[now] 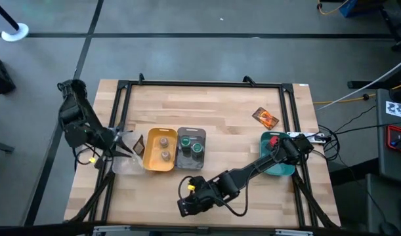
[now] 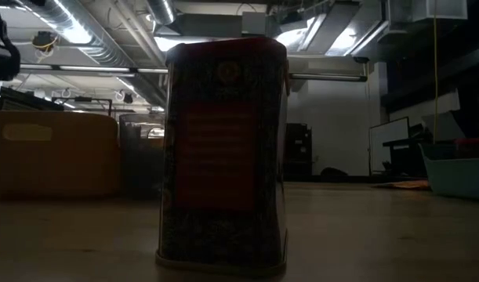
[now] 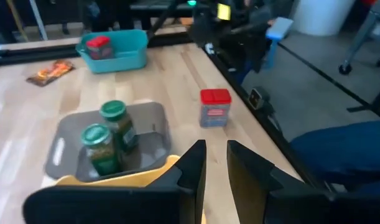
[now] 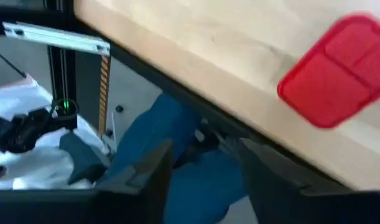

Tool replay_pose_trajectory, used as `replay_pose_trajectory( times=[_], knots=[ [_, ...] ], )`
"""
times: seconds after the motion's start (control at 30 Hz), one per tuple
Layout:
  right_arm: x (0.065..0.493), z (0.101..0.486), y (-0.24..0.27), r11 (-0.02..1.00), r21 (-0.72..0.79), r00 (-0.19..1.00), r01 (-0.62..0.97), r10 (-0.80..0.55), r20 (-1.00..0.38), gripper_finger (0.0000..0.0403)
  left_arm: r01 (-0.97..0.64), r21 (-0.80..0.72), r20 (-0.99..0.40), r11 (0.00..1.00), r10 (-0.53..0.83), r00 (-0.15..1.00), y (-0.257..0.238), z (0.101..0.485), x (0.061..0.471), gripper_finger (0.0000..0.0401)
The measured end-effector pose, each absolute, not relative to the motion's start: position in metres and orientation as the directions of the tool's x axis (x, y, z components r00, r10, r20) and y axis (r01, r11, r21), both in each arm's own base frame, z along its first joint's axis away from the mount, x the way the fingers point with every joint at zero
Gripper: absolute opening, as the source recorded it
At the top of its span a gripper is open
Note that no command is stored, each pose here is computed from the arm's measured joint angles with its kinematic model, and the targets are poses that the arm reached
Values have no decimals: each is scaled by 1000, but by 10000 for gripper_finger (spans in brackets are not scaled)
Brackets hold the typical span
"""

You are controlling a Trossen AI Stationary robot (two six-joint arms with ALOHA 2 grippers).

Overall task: Sort spices by type
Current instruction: Put the red spice can into the green bin

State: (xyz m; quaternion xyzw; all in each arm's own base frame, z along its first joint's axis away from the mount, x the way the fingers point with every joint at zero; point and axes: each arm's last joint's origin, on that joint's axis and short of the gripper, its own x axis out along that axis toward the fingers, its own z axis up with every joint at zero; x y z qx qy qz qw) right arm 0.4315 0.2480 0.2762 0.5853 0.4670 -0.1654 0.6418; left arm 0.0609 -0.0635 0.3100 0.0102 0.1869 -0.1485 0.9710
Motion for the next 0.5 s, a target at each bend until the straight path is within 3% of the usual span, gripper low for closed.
replay_pose_trajectory(
  times=[0.17, 0.37, 0.5],
  knots=[
    [429, 274, 246, 230, 552, 457, 801, 360, -813, 218, 272, -37, -354, 962, -267, 896, -55, 304, 56, 56],
    [416, 265, 239, 159, 379, 323, 912, 293, -900, 213, 270, -13, -383, 963, -254, 888, -56, 285, 56, 56],
    [414, 264, 236, 122, 350, 319, 929, 216, -923, 210, 244, 0, -392, 970, -224, 892, -56, 278, 58, 56]
  ],
)
